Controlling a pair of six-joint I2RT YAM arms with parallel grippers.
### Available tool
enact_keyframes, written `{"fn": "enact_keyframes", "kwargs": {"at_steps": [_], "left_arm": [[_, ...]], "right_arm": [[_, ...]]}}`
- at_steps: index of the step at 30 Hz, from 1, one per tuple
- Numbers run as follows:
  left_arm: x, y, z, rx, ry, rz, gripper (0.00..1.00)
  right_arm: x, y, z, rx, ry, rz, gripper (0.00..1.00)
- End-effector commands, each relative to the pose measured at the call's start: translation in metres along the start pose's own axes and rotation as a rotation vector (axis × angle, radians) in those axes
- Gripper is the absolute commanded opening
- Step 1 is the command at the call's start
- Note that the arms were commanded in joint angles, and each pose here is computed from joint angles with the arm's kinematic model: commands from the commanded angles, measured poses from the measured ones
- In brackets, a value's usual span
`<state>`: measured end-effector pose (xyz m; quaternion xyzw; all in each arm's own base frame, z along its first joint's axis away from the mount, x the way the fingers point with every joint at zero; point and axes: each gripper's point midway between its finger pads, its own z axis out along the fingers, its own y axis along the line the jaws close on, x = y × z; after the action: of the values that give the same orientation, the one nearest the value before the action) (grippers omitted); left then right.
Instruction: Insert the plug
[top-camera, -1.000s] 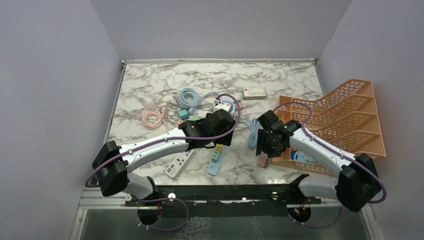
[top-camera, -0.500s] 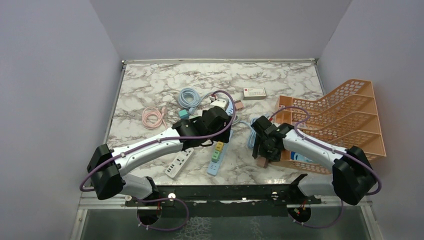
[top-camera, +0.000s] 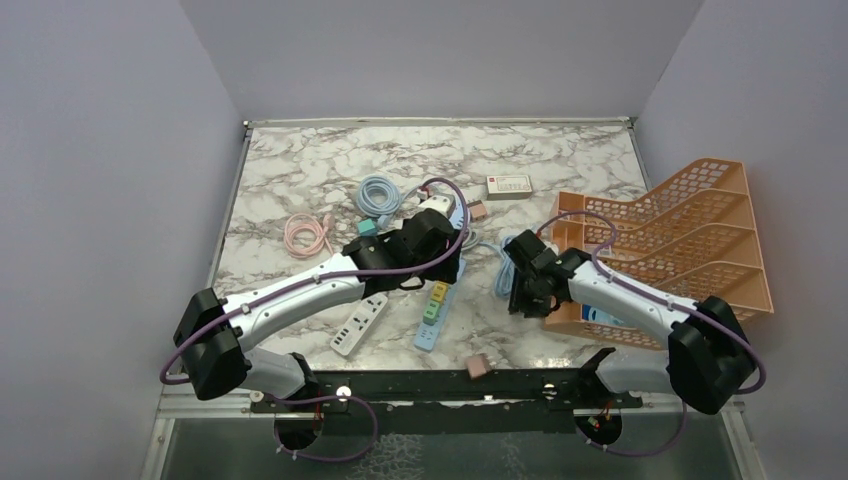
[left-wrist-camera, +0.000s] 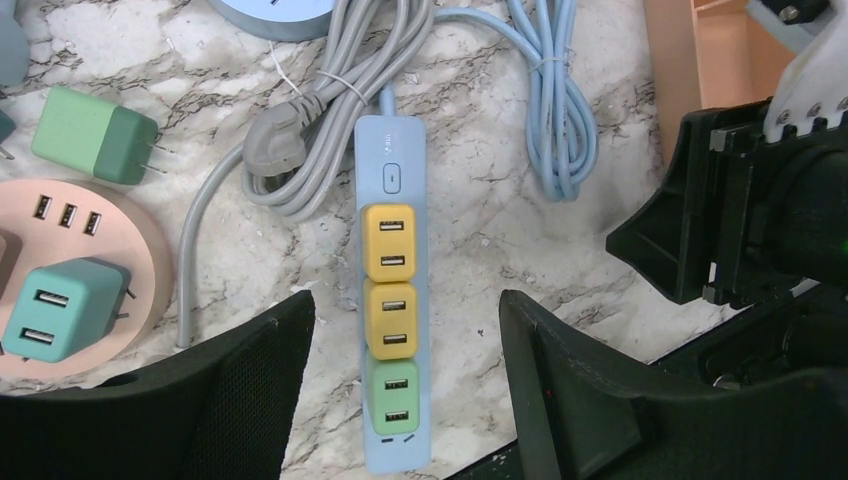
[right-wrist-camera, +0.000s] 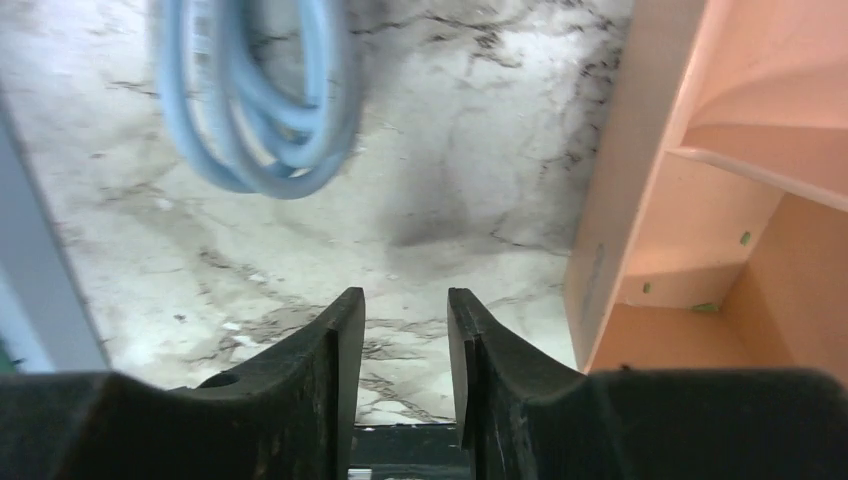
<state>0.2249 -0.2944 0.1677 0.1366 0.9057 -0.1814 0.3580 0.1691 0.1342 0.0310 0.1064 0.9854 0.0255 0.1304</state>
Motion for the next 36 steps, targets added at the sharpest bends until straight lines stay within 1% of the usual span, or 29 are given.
{"fn": "enact_keyframes", "kwargs": {"at_steps": [1,3,5,6,8,11,15,20,25,29,31,33,36], "left_arm": [[-0.010,-0.011,-0.008,0.074,-0.005,-0.021,0.70],[-0.008,-0.012,-0.008,0.082,0.000,-0.025,0.71],[-0.008,-0.011,-0.007,0.079,-0.001,-0.030,0.71],[-0.008,-0.009,-0.007,0.077,-0.001,-0.032,0.71],[-0.011,-0.007,-0.008,0.071,-0.011,-0.038,0.71],[-0.021,0.003,-0.012,0.055,-0.040,-0.059,0.71],[-0.043,0.021,-0.019,0.039,-0.086,-0.123,0.71],[-0.087,0.042,-0.033,0.021,-0.168,-0.165,0.71],[-0.121,0.056,-0.043,0.033,-0.211,-0.206,0.72],[-0.128,0.065,-0.045,0.047,-0.212,-0.239,0.72],[-0.126,0.067,-0.044,0.053,-0.203,-0.251,0.72],[-0.124,0.069,-0.043,0.052,-0.198,-0.262,0.72],[-0.124,0.072,-0.044,0.052,-0.199,-0.279,0.72]], "right_arm": [[-0.029,0.033,-0.023,-0.151,-0.111,-0.005,0.36],[-0.032,0.037,-0.026,-0.164,-0.117,-0.018,0.37],[-0.032,0.039,-0.025,-0.166,-0.107,-0.047,0.44],[-0.031,0.041,-0.025,-0.178,-0.099,-0.076,0.48],[-0.025,0.045,-0.026,-0.214,-0.079,-0.131,0.53],[-0.019,0.059,-0.038,-0.338,-0.079,-0.213,0.57],[-0.003,0.082,-0.061,-0.519,-0.102,-0.350,0.63],[0.034,0.100,-0.070,-0.586,-0.100,-0.549,0.65],[0.078,0.127,-0.075,-0.651,-0.110,-0.818,0.66],[0.112,0.142,-0.078,-0.705,-0.114,-1.041,0.64],[0.122,0.144,-0.076,-0.721,-0.105,-1.120,0.63],[0.128,0.148,-0.077,-0.753,-0.098,-1.158,0.60],[0.133,0.155,-0.082,-0.806,-0.108,-1.203,0.60]]}}
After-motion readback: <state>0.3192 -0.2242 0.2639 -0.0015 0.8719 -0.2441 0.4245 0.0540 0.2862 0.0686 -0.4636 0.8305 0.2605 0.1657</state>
